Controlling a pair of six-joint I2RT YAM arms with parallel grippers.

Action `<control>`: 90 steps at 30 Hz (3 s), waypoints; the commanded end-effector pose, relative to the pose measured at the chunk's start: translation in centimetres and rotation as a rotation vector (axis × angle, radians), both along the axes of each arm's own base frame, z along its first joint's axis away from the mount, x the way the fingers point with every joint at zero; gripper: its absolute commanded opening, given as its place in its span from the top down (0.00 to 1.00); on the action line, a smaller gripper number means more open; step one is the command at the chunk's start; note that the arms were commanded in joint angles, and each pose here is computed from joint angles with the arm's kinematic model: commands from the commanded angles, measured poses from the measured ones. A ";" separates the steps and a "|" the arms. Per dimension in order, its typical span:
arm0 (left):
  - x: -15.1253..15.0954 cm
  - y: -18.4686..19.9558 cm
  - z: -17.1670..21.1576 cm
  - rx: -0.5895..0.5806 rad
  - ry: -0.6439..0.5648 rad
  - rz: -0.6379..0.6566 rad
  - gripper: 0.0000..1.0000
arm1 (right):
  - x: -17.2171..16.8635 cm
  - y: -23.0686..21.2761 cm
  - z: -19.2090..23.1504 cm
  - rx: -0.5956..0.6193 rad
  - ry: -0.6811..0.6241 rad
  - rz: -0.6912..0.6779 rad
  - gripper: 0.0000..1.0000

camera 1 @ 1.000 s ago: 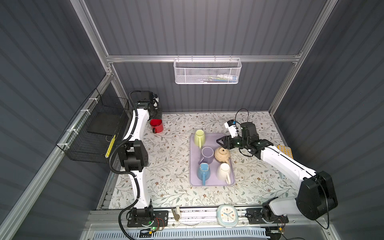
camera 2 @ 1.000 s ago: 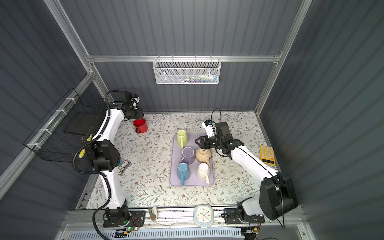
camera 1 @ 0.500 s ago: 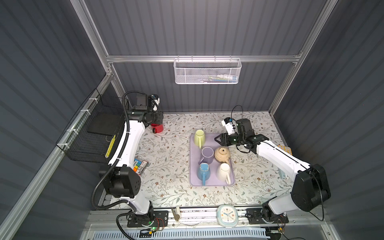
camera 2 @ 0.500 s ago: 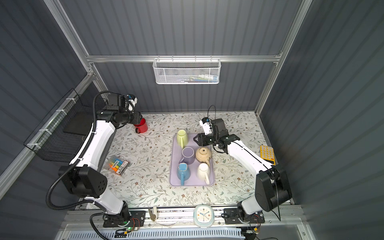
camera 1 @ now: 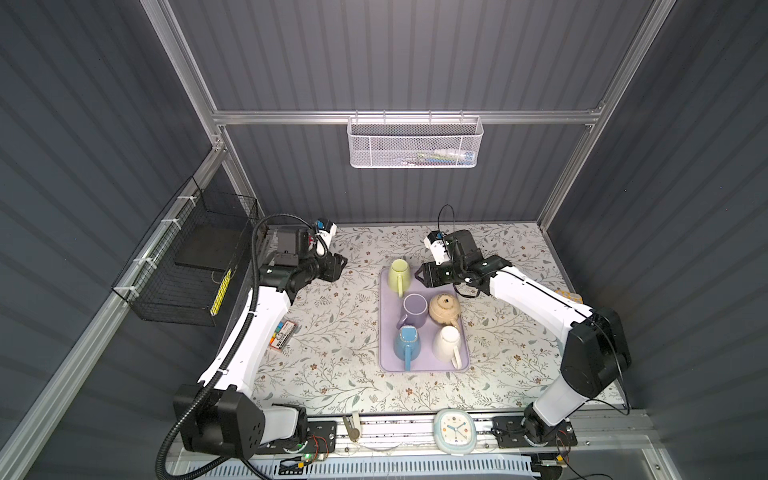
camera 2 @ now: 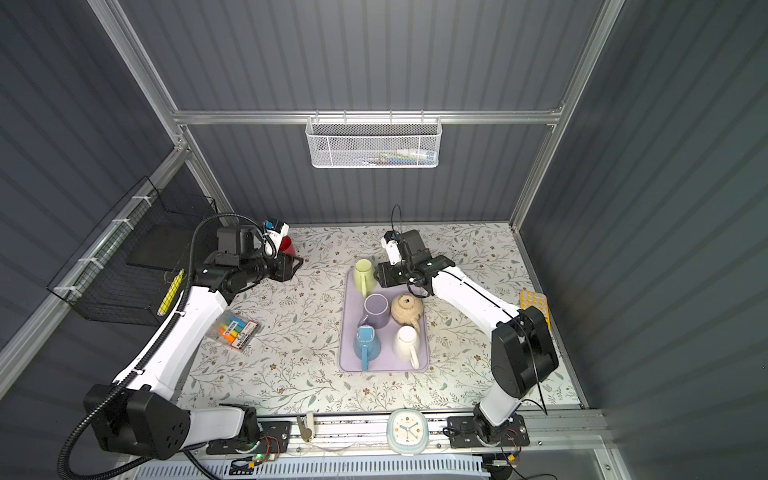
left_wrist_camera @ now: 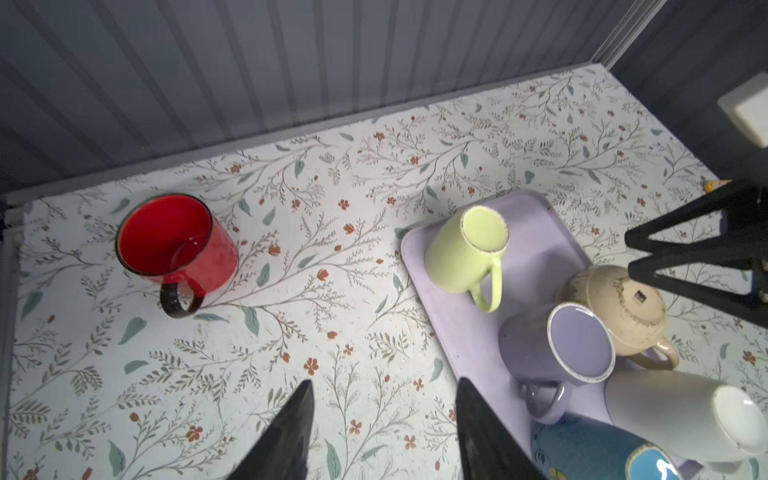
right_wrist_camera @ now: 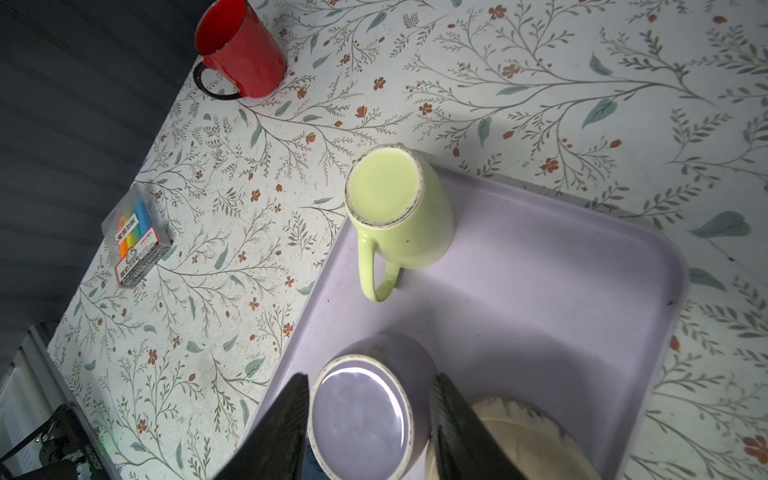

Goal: Turn the mug right side up

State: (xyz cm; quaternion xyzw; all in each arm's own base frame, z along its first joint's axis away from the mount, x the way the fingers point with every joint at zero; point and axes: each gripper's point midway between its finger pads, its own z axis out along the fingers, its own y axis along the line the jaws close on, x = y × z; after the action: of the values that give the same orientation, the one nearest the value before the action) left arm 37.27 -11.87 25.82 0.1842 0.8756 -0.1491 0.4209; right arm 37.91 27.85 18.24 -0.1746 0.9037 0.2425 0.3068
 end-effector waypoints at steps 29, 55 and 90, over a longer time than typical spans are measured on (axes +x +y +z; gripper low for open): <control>-2.1 -1.9 -2.6 -0.126 -0.012 -0.072 0.47 | 1.8 5.2 -6.4 -0.213 0.189 -0.137 0.51; -2.2 -2.1 -3.1 -0.119 0.005 -0.088 0.47 | 3.4 5.3 -10.0 -0.319 0.191 -0.181 0.62; -2.2 -2.0 -3.4 -0.107 0.008 -0.085 0.48 | 4.1 4.1 -11.5 -0.379 0.171 -0.160 0.67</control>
State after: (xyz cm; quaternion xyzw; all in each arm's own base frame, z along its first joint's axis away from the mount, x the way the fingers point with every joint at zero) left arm 35.34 -13.65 23.05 0.1906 0.8584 -0.2118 0.4267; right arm 41.65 32.23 7.64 -0.1421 0.9644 0.0668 0.2128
